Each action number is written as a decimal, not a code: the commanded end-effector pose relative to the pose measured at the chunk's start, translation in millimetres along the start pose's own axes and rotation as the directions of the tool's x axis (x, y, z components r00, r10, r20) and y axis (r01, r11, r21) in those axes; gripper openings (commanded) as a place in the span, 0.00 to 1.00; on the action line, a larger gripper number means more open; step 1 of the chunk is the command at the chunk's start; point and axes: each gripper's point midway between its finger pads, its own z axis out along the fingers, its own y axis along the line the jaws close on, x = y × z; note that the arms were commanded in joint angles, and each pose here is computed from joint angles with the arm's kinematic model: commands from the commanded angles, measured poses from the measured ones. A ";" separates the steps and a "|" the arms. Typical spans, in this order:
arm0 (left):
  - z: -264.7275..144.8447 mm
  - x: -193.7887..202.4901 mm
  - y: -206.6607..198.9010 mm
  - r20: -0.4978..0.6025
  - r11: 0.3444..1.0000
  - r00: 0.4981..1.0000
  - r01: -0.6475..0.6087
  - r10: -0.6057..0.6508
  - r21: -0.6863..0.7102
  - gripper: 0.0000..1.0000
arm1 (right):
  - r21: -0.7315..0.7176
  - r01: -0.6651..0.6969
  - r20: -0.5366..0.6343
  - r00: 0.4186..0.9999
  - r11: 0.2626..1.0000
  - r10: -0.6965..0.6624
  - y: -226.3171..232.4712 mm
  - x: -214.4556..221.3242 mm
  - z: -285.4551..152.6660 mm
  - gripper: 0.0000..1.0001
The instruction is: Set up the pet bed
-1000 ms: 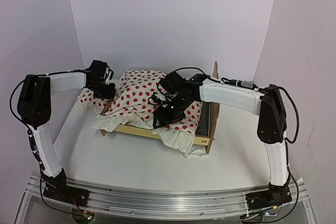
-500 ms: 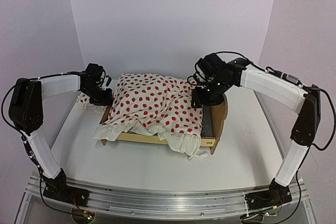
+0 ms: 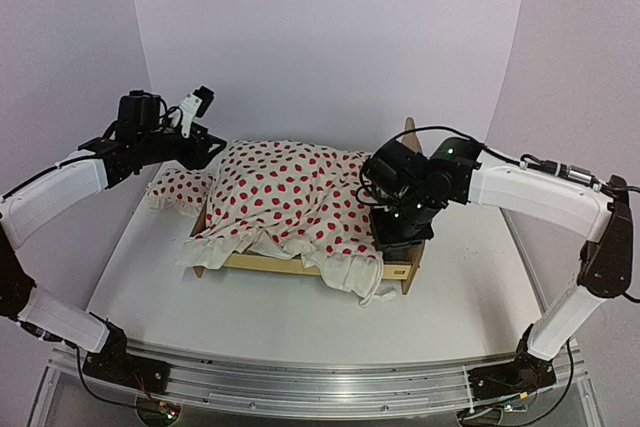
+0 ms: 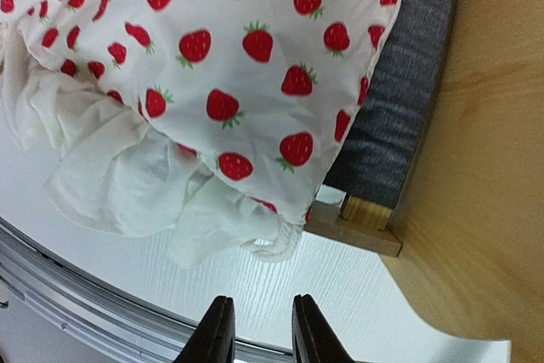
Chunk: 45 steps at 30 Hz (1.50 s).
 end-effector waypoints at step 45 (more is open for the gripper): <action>48.7 -14.2 -213.4 0.259 0.744 0.858 -0.513 0.443 0.428 0.00 | -0.234 0.216 0.171 0.969 0.948 -0.179 8.3 52.2 27.5 0.49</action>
